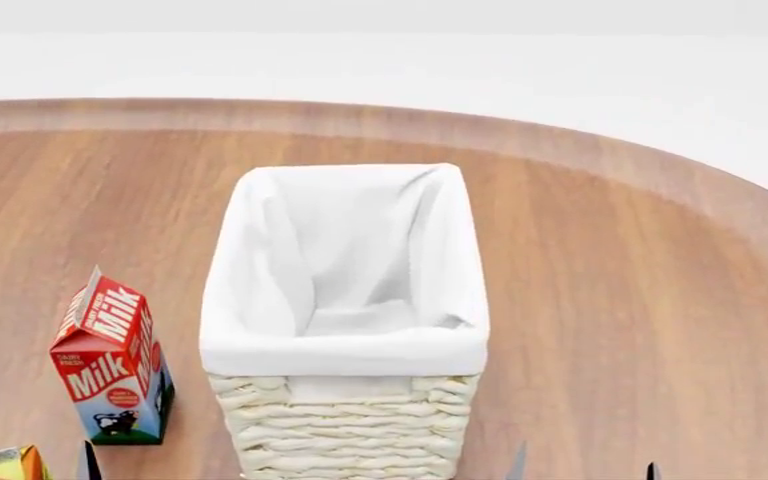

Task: Pick up the alphabet soup, and put it in the basket.

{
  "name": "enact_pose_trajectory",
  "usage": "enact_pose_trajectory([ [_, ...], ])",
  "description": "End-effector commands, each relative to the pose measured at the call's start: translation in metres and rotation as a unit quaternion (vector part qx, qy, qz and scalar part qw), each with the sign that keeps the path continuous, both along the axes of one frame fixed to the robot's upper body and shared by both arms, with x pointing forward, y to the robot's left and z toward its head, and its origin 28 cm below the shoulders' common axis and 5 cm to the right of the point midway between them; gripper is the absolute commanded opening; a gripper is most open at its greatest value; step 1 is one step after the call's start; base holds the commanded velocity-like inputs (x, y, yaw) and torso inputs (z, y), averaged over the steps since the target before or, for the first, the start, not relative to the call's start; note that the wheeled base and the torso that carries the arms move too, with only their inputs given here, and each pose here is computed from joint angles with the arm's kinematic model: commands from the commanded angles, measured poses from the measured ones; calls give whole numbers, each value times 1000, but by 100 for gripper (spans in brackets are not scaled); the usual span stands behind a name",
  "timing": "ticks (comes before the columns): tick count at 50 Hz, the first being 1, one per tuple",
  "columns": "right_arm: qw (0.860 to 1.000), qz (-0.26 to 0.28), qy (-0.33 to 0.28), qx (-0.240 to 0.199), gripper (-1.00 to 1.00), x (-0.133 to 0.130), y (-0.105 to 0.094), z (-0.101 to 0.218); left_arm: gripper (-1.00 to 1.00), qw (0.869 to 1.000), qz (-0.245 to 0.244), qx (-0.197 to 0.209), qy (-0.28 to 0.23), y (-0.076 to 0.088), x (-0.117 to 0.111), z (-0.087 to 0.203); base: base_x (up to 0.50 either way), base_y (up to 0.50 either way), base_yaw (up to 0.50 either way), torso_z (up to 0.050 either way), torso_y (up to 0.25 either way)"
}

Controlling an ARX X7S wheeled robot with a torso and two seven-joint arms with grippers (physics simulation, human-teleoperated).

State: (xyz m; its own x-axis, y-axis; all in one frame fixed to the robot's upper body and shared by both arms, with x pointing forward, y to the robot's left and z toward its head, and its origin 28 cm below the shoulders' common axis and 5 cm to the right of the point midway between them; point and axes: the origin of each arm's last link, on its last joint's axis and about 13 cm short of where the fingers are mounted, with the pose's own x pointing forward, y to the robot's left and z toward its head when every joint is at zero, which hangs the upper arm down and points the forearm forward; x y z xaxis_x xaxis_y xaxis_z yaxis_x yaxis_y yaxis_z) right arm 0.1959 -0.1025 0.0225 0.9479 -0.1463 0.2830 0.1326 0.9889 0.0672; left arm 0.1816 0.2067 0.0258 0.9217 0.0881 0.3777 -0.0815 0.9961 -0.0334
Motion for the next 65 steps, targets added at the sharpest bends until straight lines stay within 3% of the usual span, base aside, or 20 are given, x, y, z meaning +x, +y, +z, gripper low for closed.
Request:
enact_pose_trajectory([
  [1,1000,-1,-1,3,100,1,-1,0,100,1000,0,0,0,0,-1,1,0,0,0,0,0],
  [14,1000,18,5,-7,100,0,-6,2,100,1000,2,0,0,0,0,1,0,0,0,0,0],
  [20,998,53,13,-3,100,-2,-11,5,100,1000,2,-1,0,1,0,1,0,0,0,0,0],
  [27,991,132,33,-14,100,-5,-13,4,100,1000,6,0,2,2,0,1,0,0,0,0,0],
  [32,981,188,43,-21,100,-8,-14,3,100,1000,6,-1,1,2,0,1,0,0,0,0,0],
  [38,953,292,70,-35,100,-10,-13,-1,100,1000,5,0,3,2,0,1,0,0,0,0,0],
  [52,934,343,85,-57,100,-16,-9,-3,100,1000,5,0,2,1,0,1,0,0,0,0,0],
  [65,887,443,97,-90,100,-27,-6,-7,100,1000,4,0,2,1,0,1,0,0,0,0,0],
])
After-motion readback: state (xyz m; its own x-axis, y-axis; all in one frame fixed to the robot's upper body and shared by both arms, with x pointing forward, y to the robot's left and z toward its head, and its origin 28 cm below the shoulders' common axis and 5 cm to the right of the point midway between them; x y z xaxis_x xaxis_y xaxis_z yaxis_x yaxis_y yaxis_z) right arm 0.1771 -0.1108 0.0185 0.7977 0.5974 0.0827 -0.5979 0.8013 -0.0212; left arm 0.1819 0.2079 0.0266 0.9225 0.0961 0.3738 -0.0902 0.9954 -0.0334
